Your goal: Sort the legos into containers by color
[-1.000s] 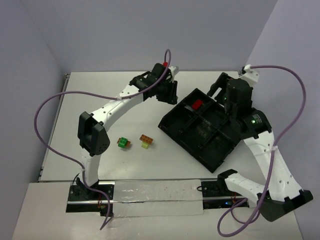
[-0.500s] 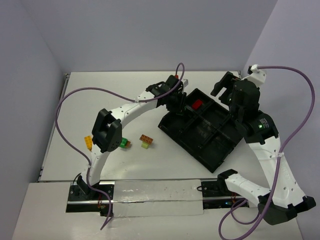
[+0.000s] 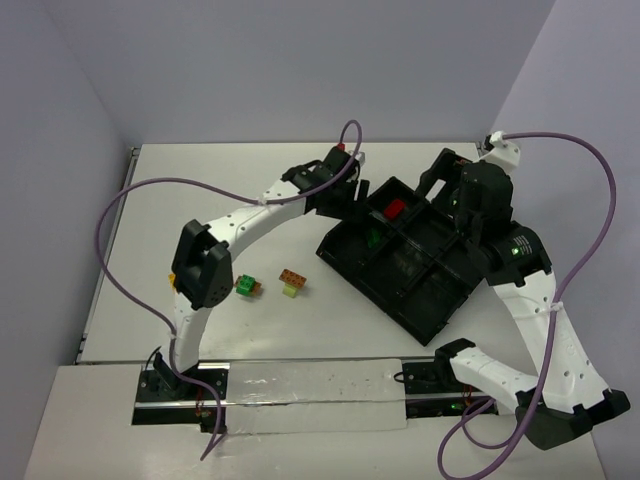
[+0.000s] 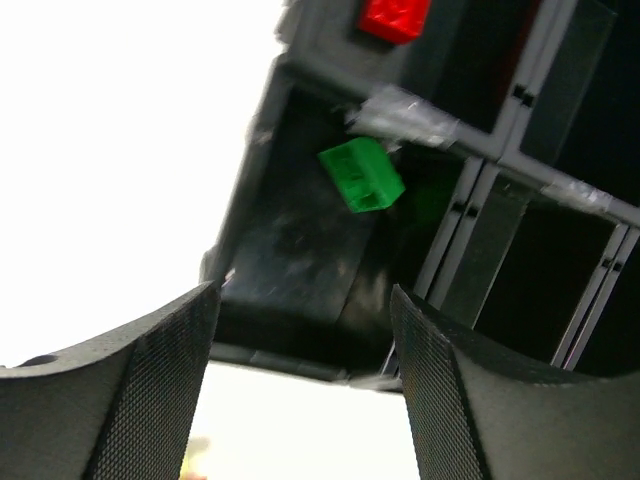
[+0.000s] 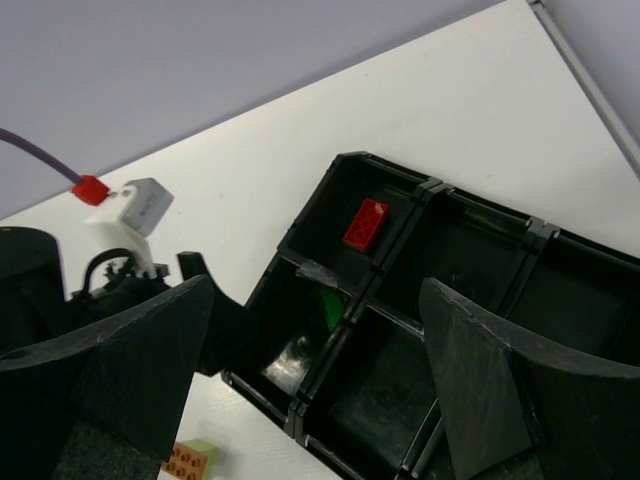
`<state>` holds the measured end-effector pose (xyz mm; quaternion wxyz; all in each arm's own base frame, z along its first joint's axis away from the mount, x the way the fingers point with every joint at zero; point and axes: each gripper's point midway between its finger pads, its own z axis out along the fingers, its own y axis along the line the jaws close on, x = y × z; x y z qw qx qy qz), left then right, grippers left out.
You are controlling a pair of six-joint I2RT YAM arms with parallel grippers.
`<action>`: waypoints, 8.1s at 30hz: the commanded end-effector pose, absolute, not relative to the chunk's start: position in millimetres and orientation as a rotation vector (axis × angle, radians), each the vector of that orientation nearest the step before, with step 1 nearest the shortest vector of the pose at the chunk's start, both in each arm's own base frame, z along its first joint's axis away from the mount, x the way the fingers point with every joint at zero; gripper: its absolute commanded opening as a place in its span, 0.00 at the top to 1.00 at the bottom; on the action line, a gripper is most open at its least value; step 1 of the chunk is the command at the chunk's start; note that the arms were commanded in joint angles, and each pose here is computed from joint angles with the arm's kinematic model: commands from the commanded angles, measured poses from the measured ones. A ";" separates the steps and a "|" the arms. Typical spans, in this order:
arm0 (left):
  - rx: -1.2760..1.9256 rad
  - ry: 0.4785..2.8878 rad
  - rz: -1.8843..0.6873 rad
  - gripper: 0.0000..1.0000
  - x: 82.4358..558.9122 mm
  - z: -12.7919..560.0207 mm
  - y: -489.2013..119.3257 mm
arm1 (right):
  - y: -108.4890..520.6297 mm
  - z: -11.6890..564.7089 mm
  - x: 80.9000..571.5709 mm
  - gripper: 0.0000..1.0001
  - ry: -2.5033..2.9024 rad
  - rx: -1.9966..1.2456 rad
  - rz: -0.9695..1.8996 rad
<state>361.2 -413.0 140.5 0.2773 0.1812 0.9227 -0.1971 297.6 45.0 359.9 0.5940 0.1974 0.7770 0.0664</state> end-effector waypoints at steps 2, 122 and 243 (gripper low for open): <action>0.370 2.413 -0.390 0.27 350.4 197.4 -348.0 | 57.5 356.1 301.8 0.09 1.832 0.386 0.199; -0.180 2.078 -1.612 0.47 299.1 259.1 -281.3 | 294.0 254.4 320.5 1.00 2.191 0.016 1.131; -0.180 2.294 -1.242 1.00 318.6 214.1 -258.5 | -18.2 136.0 384.4 0.46 2.099 0.908 -0.101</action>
